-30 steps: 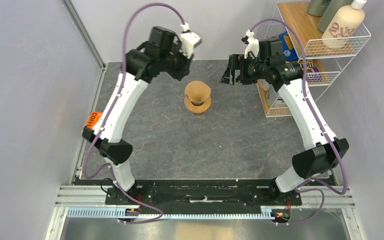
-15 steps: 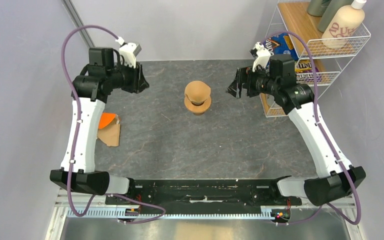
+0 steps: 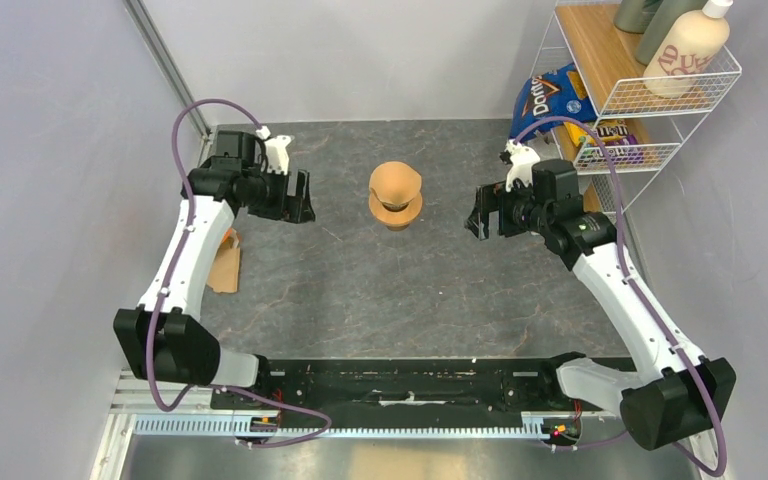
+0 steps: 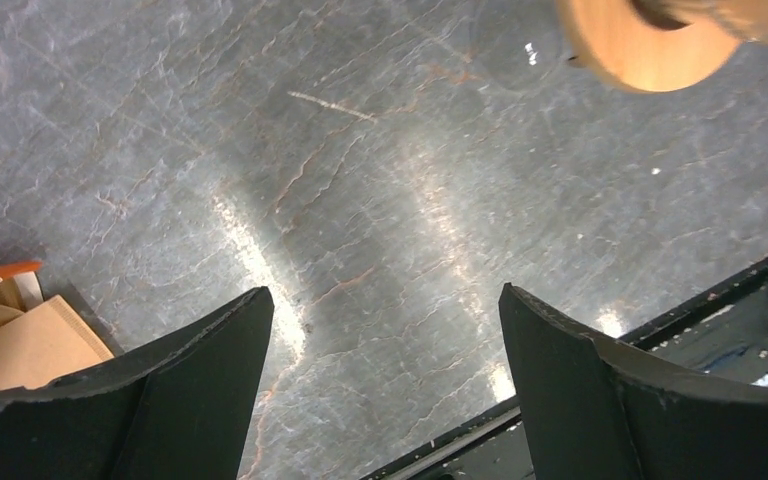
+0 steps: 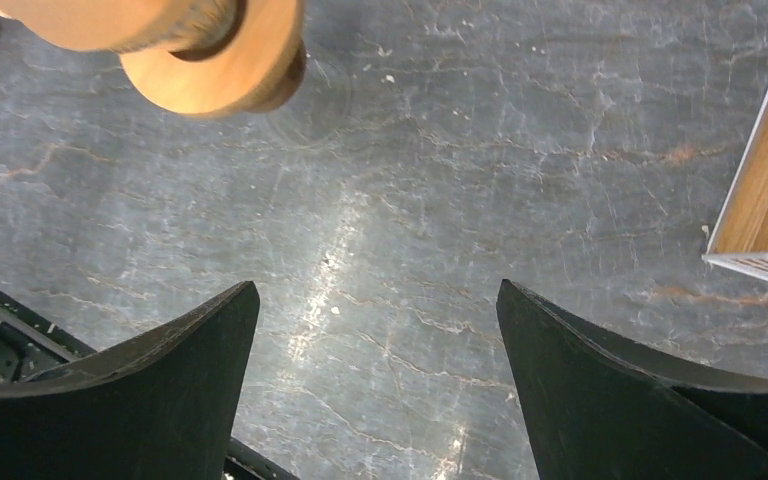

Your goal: Place the coffee filter in the dripper

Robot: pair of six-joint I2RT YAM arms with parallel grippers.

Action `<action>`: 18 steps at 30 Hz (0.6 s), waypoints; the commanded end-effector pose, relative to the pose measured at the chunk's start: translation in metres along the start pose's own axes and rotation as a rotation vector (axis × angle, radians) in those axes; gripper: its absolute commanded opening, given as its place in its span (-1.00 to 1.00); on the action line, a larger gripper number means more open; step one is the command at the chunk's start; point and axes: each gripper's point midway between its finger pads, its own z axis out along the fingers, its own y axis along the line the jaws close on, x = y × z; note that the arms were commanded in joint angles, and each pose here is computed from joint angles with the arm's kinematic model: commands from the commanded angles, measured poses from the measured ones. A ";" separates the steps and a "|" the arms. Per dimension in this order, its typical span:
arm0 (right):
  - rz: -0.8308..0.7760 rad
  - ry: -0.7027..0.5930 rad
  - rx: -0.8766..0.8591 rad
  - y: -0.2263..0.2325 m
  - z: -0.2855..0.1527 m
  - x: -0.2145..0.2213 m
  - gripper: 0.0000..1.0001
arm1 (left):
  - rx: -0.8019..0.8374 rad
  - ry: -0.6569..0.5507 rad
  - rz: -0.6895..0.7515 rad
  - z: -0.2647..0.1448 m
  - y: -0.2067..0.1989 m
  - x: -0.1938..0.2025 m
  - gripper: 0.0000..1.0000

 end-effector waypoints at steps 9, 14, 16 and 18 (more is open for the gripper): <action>-0.027 -0.110 0.103 -0.023 0.007 -0.002 0.94 | -0.343 -0.146 0.048 0.011 0.038 -0.011 0.85; -0.018 -0.119 0.094 -0.022 0.008 -0.003 0.94 | -0.398 -0.170 0.073 0.009 0.038 -0.016 0.87; -0.023 -0.125 0.095 -0.022 0.008 -0.005 0.94 | -0.408 -0.176 0.073 0.008 0.040 -0.018 0.87; -0.025 -0.127 0.095 -0.022 0.007 -0.006 0.94 | -0.415 -0.181 0.072 0.008 0.040 -0.020 0.88</action>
